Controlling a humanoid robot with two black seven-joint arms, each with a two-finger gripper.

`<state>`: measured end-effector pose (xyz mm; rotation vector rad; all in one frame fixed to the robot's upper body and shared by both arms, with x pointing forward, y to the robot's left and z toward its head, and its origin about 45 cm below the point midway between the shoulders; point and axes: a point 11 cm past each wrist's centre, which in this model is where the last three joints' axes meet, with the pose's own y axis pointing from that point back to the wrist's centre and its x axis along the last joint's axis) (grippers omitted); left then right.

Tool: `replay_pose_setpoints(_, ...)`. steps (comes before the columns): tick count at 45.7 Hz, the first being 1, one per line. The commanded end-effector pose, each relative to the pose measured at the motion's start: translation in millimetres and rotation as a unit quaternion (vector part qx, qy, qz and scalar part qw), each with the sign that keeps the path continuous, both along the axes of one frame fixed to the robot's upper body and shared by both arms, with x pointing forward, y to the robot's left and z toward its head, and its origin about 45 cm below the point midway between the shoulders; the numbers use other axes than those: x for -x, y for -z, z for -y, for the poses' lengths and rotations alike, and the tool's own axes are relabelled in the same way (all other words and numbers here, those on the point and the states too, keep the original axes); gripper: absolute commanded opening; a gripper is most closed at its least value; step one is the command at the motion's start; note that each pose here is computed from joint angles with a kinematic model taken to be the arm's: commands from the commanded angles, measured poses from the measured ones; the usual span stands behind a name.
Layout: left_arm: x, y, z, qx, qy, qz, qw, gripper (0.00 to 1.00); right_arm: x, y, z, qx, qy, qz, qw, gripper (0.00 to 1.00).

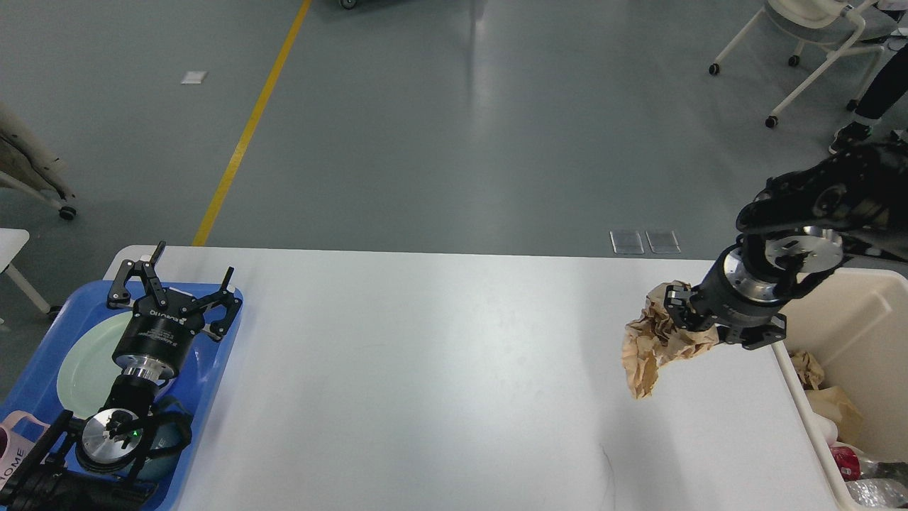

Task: Tidy desktop
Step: 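Lift the crumpled paper and carry it to the white bin, then release the paper into the bin with the right gripper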

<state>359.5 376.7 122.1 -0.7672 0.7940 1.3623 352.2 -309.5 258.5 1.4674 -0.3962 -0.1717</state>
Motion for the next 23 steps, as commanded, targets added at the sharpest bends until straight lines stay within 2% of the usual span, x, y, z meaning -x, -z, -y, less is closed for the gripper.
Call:
replay_pose_setpoints(1,0.0,-0.1,-0.4,0.0,-0.001,0.0,1.0,0.97,8.4,-39.4,14.0,-0.032,0.003,0.008,0.999,0.0)
replay_pose_setpoints(6,0.0,-0.3,-0.8,0.0,-0.001,0.001,1.0,0.97,22.3,-71.8,21.5,-0.035,0.018,0.007,0.999,0.0)
replay_pose_setpoints(12,0.0,-0.3,-0.8,0.0,-0.001,0.001,1.0,0.97,36.4,-110.4,15.7,-0.063,0.038,0.04,0.996,0.0)
replay_pose_setpoints(23,0.0,-0.3,-0.7,0.0,-0.001,0.0,1.0,0.97,43.0,-116.8,36.9,-0.038,0.067,0.047,0.996,0.0)
